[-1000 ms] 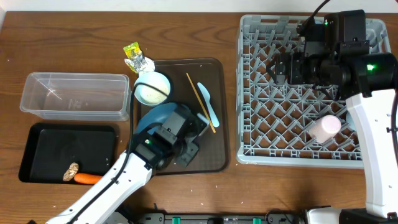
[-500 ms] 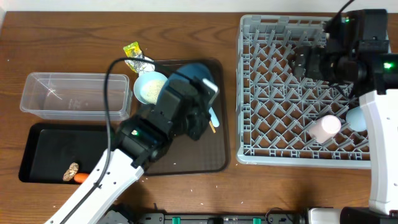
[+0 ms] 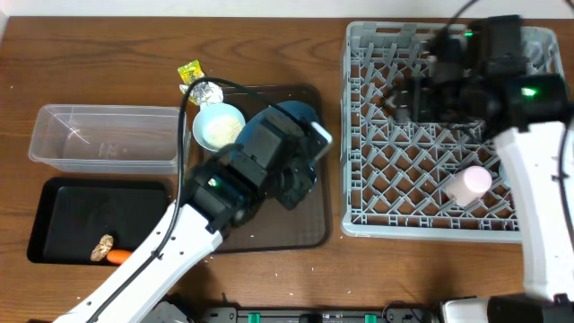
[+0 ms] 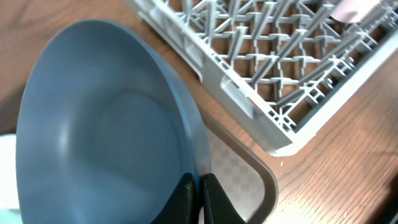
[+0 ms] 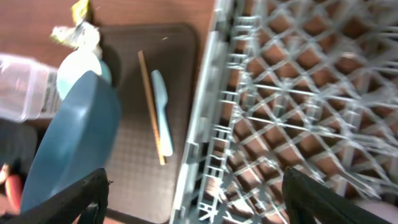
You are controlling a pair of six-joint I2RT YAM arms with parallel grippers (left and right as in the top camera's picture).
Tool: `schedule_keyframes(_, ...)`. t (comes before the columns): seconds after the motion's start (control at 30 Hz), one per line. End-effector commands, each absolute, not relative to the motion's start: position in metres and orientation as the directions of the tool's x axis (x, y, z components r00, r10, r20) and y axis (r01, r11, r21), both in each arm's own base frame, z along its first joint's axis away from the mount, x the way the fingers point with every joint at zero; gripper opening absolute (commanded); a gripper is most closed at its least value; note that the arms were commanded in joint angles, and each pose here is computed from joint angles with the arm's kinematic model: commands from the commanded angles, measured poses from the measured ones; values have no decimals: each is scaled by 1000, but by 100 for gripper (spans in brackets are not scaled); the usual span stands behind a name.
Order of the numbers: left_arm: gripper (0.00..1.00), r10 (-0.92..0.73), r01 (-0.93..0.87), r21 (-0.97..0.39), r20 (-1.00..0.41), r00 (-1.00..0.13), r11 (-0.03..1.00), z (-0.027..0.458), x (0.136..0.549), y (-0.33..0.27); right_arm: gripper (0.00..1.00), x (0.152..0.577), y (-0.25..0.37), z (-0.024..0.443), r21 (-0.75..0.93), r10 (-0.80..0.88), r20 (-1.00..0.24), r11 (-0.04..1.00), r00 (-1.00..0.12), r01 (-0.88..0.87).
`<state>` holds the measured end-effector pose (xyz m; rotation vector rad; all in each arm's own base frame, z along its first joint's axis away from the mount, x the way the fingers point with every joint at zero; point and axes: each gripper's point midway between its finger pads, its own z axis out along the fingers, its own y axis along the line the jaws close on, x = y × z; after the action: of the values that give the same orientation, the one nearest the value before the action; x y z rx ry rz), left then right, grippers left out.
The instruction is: Sort waste into correct bins and load items into the dishwasher rack
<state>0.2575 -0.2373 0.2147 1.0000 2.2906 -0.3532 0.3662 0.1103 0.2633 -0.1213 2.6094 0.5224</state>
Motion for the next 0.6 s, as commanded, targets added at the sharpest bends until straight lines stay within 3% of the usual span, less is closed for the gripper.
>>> schedule_keyframes(0.0,6,640,767,106,-629,-441,633,226,254,-235,82,368,140,241,367,-100,-437,887,-894,-279)
schedule_keyframes(0.2,6,698,770,135,-540,-471,624,210,241,-223,82,374,176,213,401,-177,-397,849,-901,-343)
schedule_keyframes(0.37,6,727,793,158,-534,-432,588,210,239,-225,78,369,226,200,507,-305,-417,703,-856,-498)
schedule_keyframes(0.57,6,770,765,290,-509,-386,575,214,243,-222,76,362,250,182,532,-350,-381,673,-856,-513)
